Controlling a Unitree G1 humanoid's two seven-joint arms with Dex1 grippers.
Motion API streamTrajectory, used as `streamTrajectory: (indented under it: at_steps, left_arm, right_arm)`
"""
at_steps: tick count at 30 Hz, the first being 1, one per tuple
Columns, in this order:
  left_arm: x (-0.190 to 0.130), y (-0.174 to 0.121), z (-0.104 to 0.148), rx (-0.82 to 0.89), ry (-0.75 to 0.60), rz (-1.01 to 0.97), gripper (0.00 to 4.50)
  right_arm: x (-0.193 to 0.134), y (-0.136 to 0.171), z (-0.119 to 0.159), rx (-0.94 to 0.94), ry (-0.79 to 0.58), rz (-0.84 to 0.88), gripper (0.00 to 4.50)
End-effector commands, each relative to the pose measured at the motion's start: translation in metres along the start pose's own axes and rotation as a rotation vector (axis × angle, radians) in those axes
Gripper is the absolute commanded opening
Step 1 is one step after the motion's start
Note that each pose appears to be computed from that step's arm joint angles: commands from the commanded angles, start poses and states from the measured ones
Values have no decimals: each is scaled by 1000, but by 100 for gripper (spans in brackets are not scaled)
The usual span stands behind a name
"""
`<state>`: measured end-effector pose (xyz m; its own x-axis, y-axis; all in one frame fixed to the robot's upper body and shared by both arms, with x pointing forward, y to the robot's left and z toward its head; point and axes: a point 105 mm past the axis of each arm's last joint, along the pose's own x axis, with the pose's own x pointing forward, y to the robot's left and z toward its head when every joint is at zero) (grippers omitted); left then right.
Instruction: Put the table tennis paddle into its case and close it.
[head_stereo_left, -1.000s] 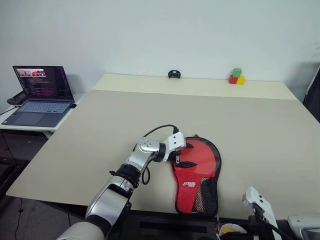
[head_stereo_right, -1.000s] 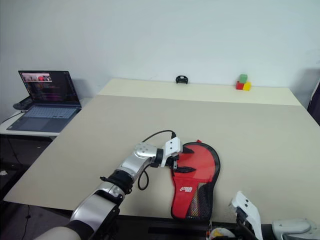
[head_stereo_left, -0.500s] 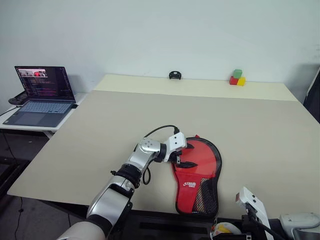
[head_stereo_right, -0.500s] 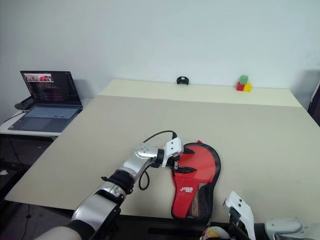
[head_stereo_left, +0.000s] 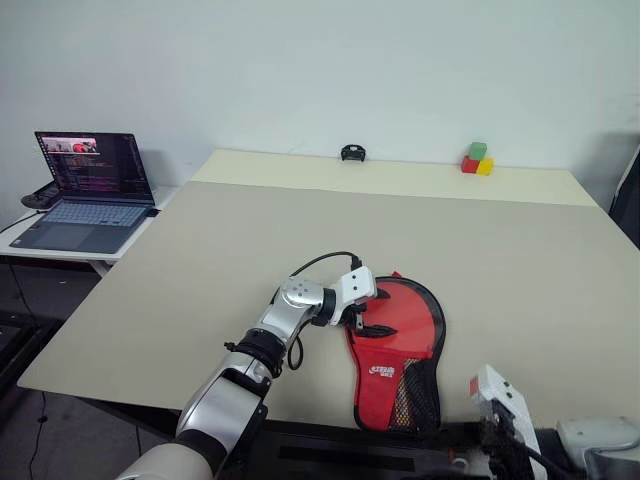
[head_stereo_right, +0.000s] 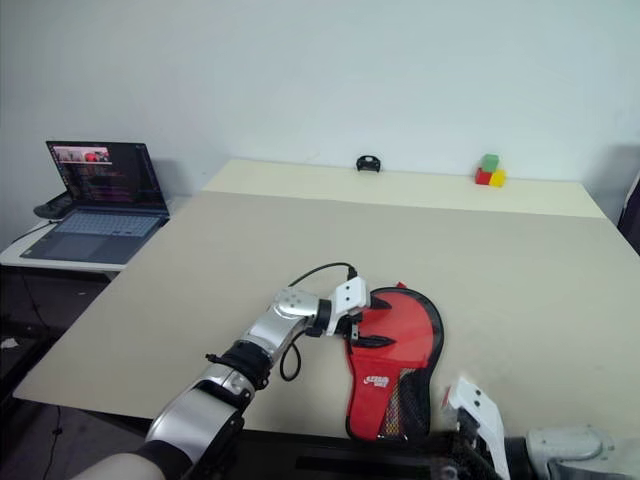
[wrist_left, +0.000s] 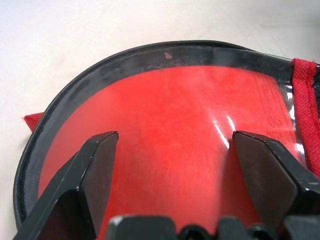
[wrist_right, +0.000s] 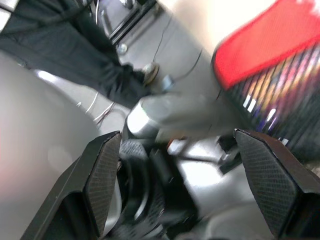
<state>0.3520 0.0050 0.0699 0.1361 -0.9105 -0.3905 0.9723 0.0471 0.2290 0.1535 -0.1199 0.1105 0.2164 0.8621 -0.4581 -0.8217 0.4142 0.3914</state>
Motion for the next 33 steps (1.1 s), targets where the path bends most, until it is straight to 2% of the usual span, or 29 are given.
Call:
streamTrajectory:
  at_steps: [1, 9, 13, 17, 20, 26, 30, 33]
  left_arm:
    - [9, -28, -39, -64, 132, -97, 401]
    - [5, -22, -24, -31, 82, -77, 401]
    - [-8, -10, 6, 46, -1, -40, 401]
    - [-30, -3, 32, 106, -57, 17, 401]
    - [-51, -1, 41, 98, -82, 80, 401]
    - [-92, 7, 41, -19, -125, 291, 401]
    - [-132, 5, 22, -136, -124, 476, 401]
    - [-144, 7, 19, -164, -120, 572, 401]
  right_arm:
    - [-8, -19, 29, -89, -127, -62, 392]
    - [-28, -77, 81, -313, -261, -243, 392]
    - [-42, -108, 108, -315, -383, -335, 392]
    - [-48, -127, 118, -333, -419, -369, 392]
    - [-50, -138, 121, -341, -429, -374, 392]
    - [-56, -164, 117, -337, -414, -406, 392]
    - [-69, -186, 115, -338, -407, -453, 392]
    - [-85, -204, 113, -324, -400, -499, 392]
